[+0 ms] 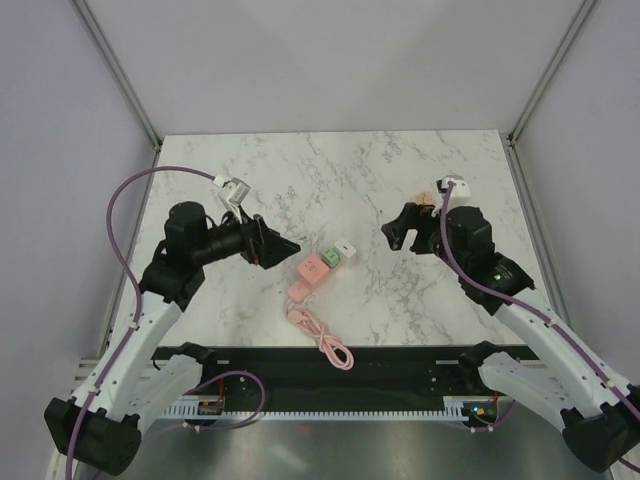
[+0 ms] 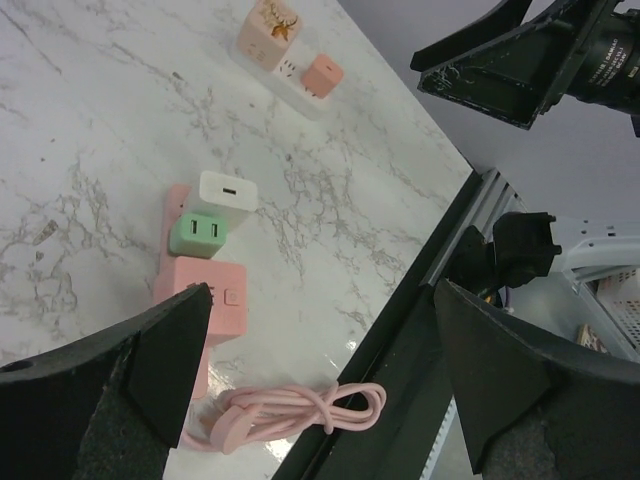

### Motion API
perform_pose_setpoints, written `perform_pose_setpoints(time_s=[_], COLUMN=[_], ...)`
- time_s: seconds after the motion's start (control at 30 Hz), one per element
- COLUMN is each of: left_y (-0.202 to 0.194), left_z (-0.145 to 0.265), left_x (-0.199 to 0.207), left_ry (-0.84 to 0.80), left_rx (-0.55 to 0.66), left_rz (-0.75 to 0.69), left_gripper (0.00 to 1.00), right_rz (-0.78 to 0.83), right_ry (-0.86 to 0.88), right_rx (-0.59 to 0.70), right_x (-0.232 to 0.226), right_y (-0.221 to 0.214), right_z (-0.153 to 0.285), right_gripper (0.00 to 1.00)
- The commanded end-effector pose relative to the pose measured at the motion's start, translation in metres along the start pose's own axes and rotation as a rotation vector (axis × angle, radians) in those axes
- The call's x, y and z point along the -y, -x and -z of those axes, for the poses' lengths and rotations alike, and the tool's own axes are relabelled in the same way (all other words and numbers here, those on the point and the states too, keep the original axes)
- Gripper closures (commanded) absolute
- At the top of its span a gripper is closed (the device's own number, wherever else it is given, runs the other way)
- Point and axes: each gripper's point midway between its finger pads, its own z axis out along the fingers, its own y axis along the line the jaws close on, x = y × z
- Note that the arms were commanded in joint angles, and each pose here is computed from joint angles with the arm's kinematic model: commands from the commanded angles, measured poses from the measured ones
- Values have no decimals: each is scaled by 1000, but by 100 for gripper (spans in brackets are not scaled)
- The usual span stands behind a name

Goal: Insert the plug

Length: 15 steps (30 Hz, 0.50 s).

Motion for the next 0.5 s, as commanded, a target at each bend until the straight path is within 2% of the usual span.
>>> perform_pose_setpoints(time_s=[0.0, 0.23, 0.47], left_y=[19, 36, 43], left_z=[8, 25, 34], left_x=[23, 41, 51], left_ry=[-85, -91, -101], left_rx=[84, 190, 234], left_rz=[-142, -162, -166], left_gripper=[0, 0, 0], right_rz=[-82, -67, -58], right_ry=[20, -6, -35], right_rx=[120, 218, 225], right_x=[-13, -10, -2], right_y=[40, 69, 67], right_z=[31, 68, 69], right_gripper=[2, 2, 2])
